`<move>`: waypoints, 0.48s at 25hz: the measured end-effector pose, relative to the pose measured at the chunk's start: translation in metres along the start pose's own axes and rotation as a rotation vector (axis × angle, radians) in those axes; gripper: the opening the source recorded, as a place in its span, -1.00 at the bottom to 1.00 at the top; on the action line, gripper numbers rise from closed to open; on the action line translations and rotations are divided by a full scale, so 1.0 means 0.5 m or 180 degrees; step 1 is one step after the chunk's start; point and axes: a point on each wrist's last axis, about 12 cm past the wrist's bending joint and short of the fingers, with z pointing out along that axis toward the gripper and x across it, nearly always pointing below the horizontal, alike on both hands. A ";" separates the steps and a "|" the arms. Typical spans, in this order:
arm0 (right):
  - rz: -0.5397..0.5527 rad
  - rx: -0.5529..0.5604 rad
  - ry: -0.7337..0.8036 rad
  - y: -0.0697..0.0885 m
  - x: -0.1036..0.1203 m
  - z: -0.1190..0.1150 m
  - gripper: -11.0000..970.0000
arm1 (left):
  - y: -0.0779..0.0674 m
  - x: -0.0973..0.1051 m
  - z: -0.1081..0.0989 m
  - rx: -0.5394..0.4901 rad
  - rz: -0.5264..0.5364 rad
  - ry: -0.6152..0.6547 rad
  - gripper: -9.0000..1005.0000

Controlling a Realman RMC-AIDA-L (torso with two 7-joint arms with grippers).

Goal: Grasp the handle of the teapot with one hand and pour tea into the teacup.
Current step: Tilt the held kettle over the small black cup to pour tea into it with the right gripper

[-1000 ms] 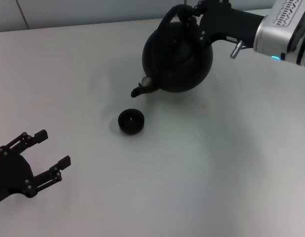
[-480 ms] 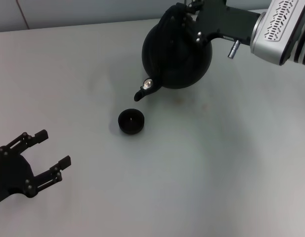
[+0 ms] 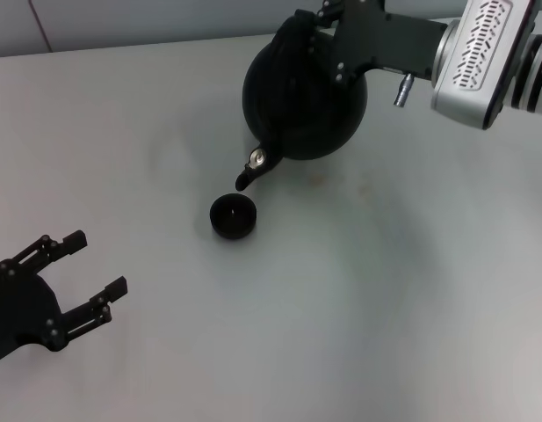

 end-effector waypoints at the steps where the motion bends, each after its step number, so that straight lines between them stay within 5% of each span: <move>1: -0.0037 -0.0014 -0.0001 0.002 -0.001 0.001 -0.78 | 0.000 0.000 0.000 0.0001 0.0001 -0.0001 0.61; 12: -0.0327 -0.0094 -0.0039 0.009 -0.009 0.011 -0.77 | 0.001 -0.002 0.003 0.0011 0.0004 -0.0016 0.61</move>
